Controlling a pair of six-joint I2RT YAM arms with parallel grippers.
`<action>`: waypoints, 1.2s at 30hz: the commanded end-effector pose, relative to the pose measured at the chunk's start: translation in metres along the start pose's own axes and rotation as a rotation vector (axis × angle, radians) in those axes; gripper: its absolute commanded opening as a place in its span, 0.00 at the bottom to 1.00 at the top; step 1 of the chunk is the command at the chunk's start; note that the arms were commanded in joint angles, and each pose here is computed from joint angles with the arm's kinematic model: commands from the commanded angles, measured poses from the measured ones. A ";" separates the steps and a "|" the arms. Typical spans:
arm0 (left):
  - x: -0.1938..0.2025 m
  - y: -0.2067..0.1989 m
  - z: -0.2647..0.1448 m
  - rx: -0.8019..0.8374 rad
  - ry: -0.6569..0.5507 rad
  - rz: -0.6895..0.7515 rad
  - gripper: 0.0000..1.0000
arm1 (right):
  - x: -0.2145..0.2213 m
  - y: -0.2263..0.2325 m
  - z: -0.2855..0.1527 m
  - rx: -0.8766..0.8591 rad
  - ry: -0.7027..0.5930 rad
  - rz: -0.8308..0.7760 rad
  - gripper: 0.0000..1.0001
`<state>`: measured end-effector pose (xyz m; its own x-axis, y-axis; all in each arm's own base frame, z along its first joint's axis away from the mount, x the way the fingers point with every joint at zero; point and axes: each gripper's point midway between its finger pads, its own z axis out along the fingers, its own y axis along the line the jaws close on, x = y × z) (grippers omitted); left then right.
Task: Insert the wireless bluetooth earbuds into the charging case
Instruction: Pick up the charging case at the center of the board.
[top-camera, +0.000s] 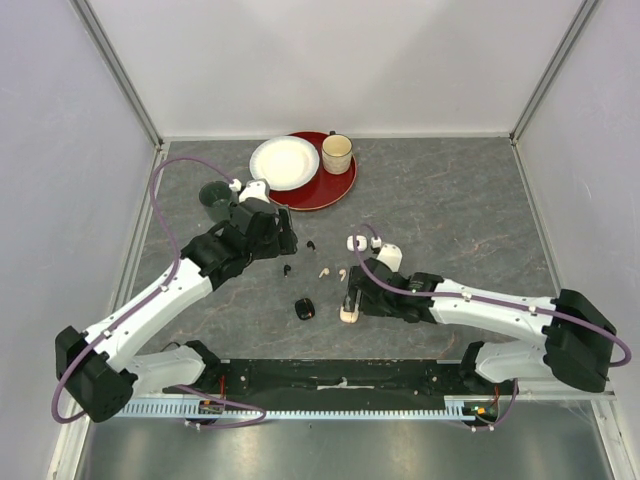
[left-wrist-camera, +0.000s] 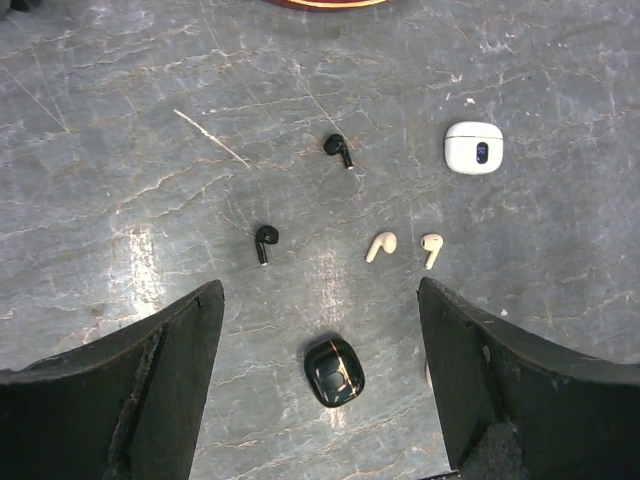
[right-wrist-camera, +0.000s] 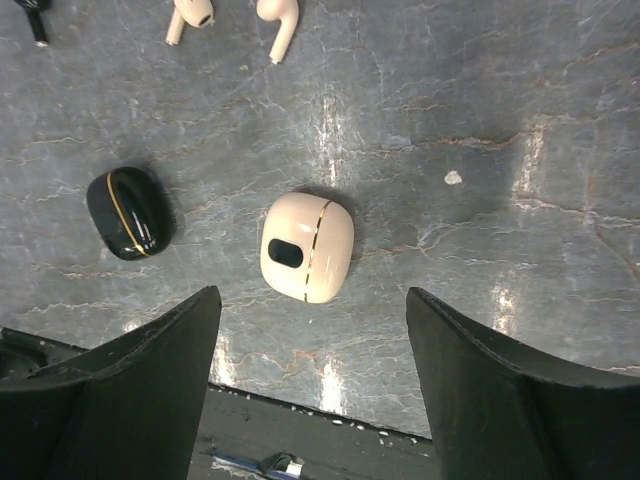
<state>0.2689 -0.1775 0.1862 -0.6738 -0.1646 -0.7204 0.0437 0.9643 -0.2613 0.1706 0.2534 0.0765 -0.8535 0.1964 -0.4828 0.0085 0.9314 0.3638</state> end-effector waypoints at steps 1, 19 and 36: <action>-0.014 0.008 -0.005 -0.057 -0.049 -0.022 0.84 | -0.007 0.016 0.003 -0.011 -0.050 0.044 0.82; 0.013 0.025 0.005 -0.110 0.078 -0.050 1.00 | 0.010 0.013 0.020 0.048 -0.032 0.043 0.81; 0.012 0.039 -0.006 -0.126 0.008 -0.098 1.00 | 0.025 0.018 0.040 0.126 -0.010 -0.034 0.70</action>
<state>0.2533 -0.1488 0.1578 -0.7337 -0.1887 -0.6527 -0.0647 0.9757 -0.2094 0.1634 0.2757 0.0303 -0.8692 0.1611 -0.4674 0.0487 0.9687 0.2434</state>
